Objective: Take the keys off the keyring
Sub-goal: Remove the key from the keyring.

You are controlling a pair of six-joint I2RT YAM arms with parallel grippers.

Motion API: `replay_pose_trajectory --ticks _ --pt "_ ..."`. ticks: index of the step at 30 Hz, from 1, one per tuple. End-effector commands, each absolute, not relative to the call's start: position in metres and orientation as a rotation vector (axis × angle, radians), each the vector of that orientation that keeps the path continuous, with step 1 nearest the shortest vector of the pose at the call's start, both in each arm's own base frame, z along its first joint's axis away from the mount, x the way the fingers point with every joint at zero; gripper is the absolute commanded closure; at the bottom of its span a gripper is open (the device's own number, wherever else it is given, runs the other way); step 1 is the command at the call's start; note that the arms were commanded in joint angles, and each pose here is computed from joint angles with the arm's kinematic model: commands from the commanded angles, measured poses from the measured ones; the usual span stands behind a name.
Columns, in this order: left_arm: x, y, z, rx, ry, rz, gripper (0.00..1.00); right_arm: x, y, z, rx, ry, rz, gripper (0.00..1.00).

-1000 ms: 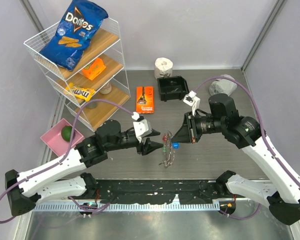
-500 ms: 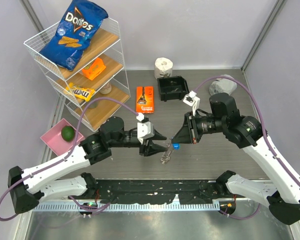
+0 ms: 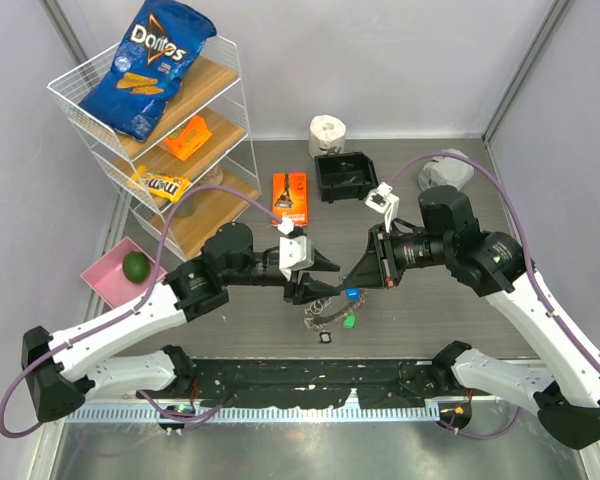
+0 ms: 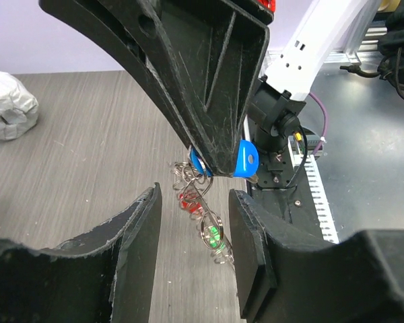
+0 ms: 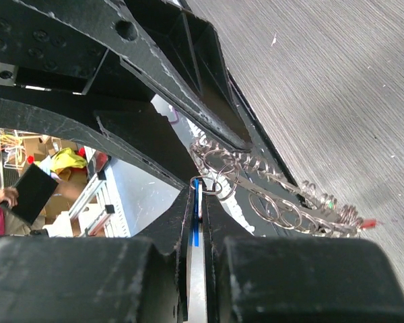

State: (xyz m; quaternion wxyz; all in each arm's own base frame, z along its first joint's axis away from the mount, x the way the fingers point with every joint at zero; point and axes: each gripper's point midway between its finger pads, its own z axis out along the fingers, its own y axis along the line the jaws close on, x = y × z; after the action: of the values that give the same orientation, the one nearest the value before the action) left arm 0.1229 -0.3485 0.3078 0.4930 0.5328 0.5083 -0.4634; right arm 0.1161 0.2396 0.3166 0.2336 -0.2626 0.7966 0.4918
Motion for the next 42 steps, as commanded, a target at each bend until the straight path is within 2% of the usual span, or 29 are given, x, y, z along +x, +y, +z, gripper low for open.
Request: replay_pose_trajectory --ticks 1,12,15,20,25,28,34,42 --pt "0.123 -0.347 0.334 1.308 1.129 -1.12 0.5 0.113 0.242 0.343 -0.779 2.069 1.38 0.95" --pt "0.106 -0.36 0.319 1.465 1.119 -1.243 0.56 0.112 0.241 0.348 -0.779 2.059 1.383 0.95" --pt "0.105 -0.361 0.316 1.481 1.127 -1.248 0.63 0.112 0.241 0.35 -0.783 2.054 1.381 0.95" --pt "0.105 -0.362 0.315 1.49 1.124 -1.251 0.81 0.111 0.24 0.352 -0.781 2.054 1.385 0.95" --pt "0.102 -0.363 0.321 1.481 1.088 -1.278 0.88 0.111 0.239 0.35 -0.779 2.058 1.377 0.95" --pt "0.099 -0.363 0.323 1.486 1.079 -1.292 1.0 0.111 0.238 0.348 -0.772 2.068 1.367 0.95" --pt "0.099 -0.359 0.327 1.435 1.038 -1.273 1.0 0.121 0.232 0.34 -0.672 2.125 1.278 0.95" --pt "0.116 -0.338 0.322 1.294 1.032 -1.071 1.0 0.124 0.225 0.324 -0.573 2.182 1.245 0.95"
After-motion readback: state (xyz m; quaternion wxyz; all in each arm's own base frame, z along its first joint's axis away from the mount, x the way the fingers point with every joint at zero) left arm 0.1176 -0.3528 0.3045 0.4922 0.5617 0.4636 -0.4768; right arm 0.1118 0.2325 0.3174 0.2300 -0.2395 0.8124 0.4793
